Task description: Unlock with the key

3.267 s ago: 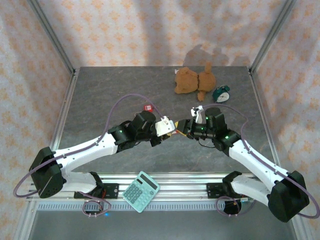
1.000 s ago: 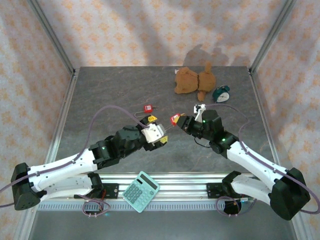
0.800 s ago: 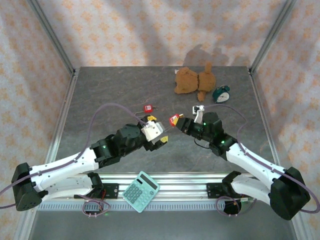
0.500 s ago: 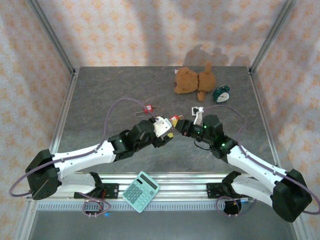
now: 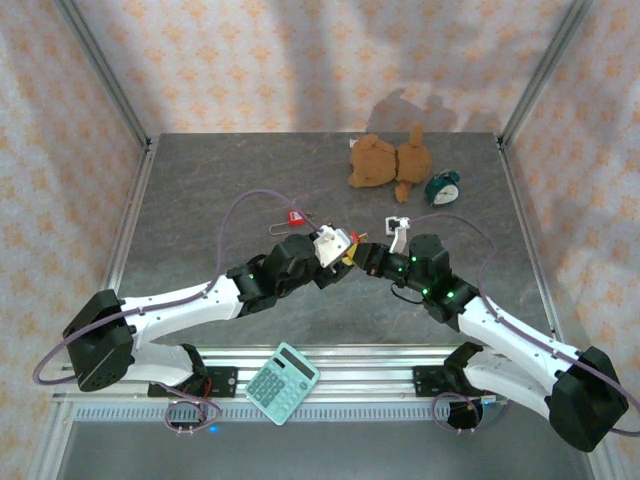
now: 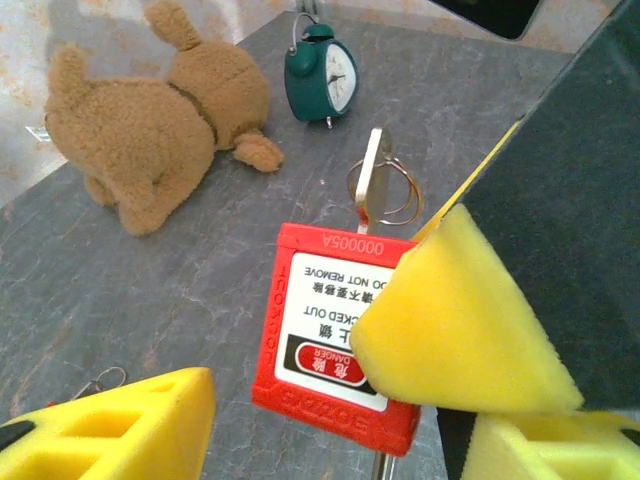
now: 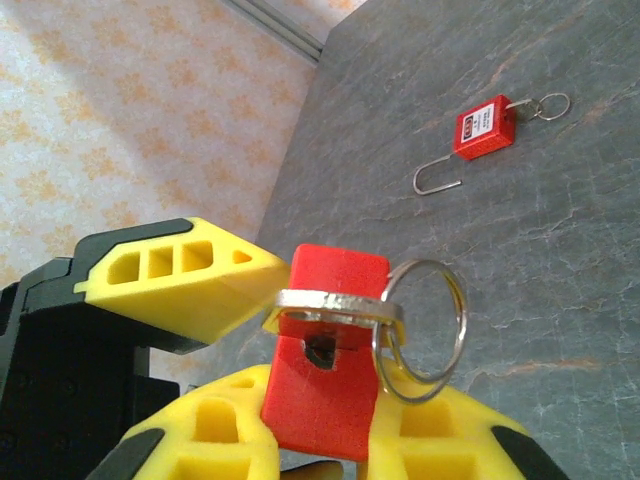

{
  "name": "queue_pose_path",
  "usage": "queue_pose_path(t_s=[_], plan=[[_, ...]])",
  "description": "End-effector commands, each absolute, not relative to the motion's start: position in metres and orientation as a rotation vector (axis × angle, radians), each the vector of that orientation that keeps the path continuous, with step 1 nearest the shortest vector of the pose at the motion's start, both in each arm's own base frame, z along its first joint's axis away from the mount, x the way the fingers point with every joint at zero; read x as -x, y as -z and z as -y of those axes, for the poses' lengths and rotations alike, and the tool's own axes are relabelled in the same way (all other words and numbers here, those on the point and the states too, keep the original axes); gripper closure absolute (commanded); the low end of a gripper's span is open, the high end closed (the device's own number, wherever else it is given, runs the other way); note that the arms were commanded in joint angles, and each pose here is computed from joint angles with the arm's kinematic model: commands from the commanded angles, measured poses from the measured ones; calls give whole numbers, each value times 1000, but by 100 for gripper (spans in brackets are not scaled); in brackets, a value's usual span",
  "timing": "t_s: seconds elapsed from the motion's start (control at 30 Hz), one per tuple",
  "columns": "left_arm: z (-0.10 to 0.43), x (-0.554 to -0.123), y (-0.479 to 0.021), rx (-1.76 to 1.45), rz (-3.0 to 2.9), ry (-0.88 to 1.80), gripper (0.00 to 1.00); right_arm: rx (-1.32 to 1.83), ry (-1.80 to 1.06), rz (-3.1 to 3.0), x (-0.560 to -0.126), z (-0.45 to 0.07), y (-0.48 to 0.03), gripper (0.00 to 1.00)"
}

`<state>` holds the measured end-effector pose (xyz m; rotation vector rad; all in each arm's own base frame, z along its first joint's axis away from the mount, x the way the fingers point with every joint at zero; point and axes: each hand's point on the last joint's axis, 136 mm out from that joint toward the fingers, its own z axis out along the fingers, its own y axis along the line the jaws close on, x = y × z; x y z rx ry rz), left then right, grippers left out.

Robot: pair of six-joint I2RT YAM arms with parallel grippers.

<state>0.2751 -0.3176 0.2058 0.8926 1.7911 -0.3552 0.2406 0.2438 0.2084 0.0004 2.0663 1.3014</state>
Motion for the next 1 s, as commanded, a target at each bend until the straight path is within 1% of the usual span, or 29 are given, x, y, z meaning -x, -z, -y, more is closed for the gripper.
queue_pose_path(t_s=[0.0,0.1,0.13,0.27,0.43,0.63,0.7,0.8,0.87,0.97], plan=[[325,-280,-221,-857,-1744,401,40,92,-1416,-1987,-230,-257,-236,87],[327,-279,-219,-867,-1744,417,41,121,-1452,-1981,-224,-261,-240,87],[327,-279,-218,-869,-1747,425,43,130,-1459,-1980,-222,-262,-241,87],[329,-278,-215,-878,-1748,446,53,140,-1477,-1970,-218,-263,-244,87],[329,-277,-215,-882,-1745,457,69,148,-1498,-1963,-215,-264,-247,87],[330,-273,-213,-895,-1747,483,70,148,-1524,-1938,-215,-266,-254,87],[329,-272,-213,-898,-1742,491,73,149,-1529,-1934,-215,-266,-256,87],[329,-271,-213,-899,-1741,494,76,147,-1527,-1934,-215,-266,-257,87],[328,-271,-214,-900,-1739,491,78,142,-1526,-1941,-215,-266,-255,86],[326,-271,-215,-900,-1739,481,79,128,-1522,-1946,-216,-265,-254,82]])
